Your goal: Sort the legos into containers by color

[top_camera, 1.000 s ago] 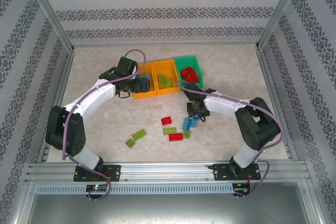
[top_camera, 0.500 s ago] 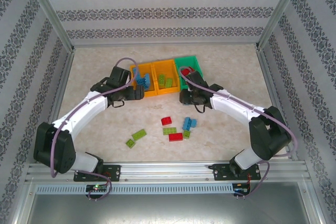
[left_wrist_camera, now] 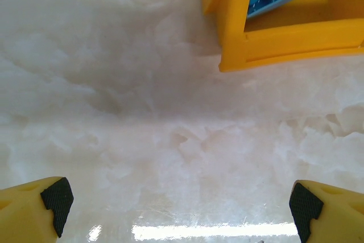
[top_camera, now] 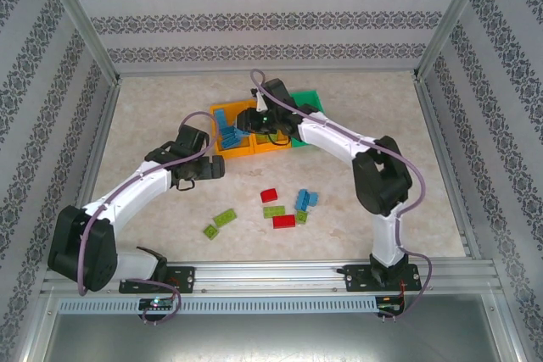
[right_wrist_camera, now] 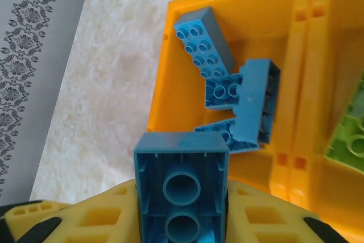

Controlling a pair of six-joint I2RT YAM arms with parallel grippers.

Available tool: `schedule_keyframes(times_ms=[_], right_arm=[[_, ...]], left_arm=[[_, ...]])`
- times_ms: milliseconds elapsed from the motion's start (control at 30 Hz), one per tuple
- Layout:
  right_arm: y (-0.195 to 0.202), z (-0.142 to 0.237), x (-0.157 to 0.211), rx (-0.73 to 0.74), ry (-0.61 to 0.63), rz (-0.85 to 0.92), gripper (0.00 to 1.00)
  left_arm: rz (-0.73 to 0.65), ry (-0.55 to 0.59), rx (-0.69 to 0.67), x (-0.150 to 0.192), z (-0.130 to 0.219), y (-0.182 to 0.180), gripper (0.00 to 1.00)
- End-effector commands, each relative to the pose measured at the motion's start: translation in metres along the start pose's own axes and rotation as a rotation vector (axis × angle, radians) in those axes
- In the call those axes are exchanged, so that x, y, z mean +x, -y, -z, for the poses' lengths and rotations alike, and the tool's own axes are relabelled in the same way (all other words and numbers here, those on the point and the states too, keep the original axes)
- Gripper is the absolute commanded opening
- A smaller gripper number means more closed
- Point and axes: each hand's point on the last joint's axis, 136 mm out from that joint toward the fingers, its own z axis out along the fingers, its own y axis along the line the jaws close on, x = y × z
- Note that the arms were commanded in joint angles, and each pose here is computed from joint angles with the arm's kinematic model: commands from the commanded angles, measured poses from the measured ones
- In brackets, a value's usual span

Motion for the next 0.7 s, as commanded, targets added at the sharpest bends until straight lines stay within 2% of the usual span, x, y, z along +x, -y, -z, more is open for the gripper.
schedule_keyframes(times_ms=[0,300,433,567,667], right_arm=[[-0.019,-0.018,-0.001,-0.067,-0.033,-0.013,0.28],[-0.009,-0.055,0.003,-0.059,-0.084,-0.049,0.35],[-0.002,-0.062,0.005,-0.04,-0.092,-0.062,0.45],[-0.001,-0.064,0.005,-0.043,-0.092,-0.07,0.64],[-0.007,-0.061,0.004,-0.06,-0.092,-0.067,0.67]], left_arm=[[0.019,0.009,-0.016,0.001,0.004,-0.004,1.0],[0.011,-0.041,-0.021,0.013,-0.007,-0.005,1.0],[0.007,-0.036,-0.018,0.012,-0.005,-0.004,1.0],[0.0,-0.046,-0.013,0.014,-0.004,-0.004,1.0],[-0.015,-0.052,-0.003,0.017,-0.004,-0.002,1.0]])
